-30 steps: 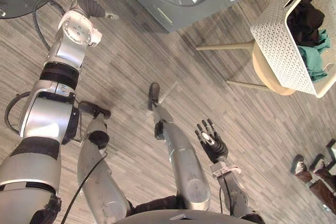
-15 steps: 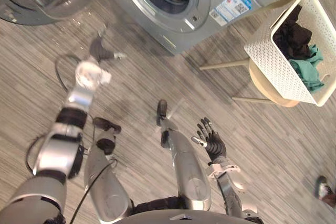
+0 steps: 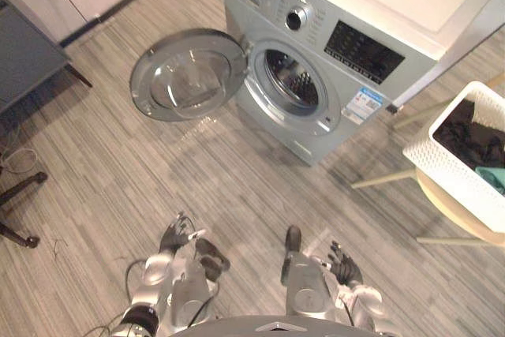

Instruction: Pick up the laundry basket with both hands and put the clothes into the washing machine.

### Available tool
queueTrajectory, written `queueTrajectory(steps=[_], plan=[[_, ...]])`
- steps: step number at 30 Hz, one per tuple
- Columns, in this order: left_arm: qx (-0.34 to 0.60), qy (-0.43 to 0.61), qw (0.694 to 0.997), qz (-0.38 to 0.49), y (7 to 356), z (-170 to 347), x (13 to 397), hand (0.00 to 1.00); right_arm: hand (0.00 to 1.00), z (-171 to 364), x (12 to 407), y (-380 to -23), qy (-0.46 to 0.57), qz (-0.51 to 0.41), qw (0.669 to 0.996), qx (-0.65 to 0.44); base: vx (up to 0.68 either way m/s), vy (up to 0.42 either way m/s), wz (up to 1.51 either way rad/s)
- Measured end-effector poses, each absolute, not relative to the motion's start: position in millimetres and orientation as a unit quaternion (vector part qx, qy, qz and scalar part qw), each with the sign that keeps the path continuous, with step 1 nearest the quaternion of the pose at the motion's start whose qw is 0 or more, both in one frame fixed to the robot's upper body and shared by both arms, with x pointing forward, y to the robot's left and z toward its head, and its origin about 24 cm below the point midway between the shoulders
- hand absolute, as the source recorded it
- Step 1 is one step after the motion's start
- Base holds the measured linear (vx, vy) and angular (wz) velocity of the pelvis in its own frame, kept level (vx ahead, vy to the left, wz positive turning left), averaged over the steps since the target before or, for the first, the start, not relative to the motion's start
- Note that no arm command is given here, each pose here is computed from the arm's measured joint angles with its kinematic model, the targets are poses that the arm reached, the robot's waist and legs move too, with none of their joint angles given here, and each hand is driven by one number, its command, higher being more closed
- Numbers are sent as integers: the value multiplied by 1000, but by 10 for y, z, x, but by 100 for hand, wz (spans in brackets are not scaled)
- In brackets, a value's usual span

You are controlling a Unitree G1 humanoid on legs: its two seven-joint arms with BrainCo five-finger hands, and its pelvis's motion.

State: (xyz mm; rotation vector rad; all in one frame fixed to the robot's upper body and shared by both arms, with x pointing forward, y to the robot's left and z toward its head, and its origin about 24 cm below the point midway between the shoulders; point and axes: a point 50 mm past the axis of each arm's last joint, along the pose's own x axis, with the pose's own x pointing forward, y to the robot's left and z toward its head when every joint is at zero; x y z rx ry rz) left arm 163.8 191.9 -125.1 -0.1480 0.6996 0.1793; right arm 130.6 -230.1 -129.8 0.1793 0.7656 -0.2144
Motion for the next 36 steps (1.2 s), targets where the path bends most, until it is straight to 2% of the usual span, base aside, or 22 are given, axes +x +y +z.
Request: queueTrajectory(steps=[5, 6, 9, 14, 22, 27, 31, 33, 36], plan=[[-109, 403, 897, 144, 2013, -1450, 1183, 0, 0, -1414, 1124, -2290, 412, -127, 896, 105, -6, 57, 5], [-125, 464, 868, 128, 1850, -1597, 875, 0, 0, -1557, 699, -2200, 470, -146, 862, 121, 0, 0, 0], [-125, 464, 868, 128, 1850, -1597, 875, 0, 0, -1557, 699, -2200, 470, -146, 862, 121, 0, 0, 0], [-121, 446, 879, 119, 1825, -1557, 1008, 0, 0, -1544, 739, -2228, 464, -152, 865, 119, -12, 8, 15], [-87, 409, 900, 125, 1845, -1448, 1316, 0, 0, -1491, 947, -2288, 433, -213, 868, 116, 39, -20, -23], [-81, 372, 917, 117, 1774, -1339, 1551, 0, 0, -1239, 1352, -2397, 346, -211, 909, 95, 39, -3, -137], [-43, 305, 947, 93, 1899, -1105, 1942, 0, 0, -1062, 1608, -2209, 280, -194, 933, 120, -70, 226, -151], [-44, 308, 945, 103, 1945, -1111, 1930, 0, 0, -1041, 1656, -2125, 273, -183, 936, 127, -84, 260, -159], [-42, 328, 937, 114, 1993, -1183, 1769, 0, 0, -1120, 1482, -2102, 298, -179, 930, 122, -11, 156, -100]])
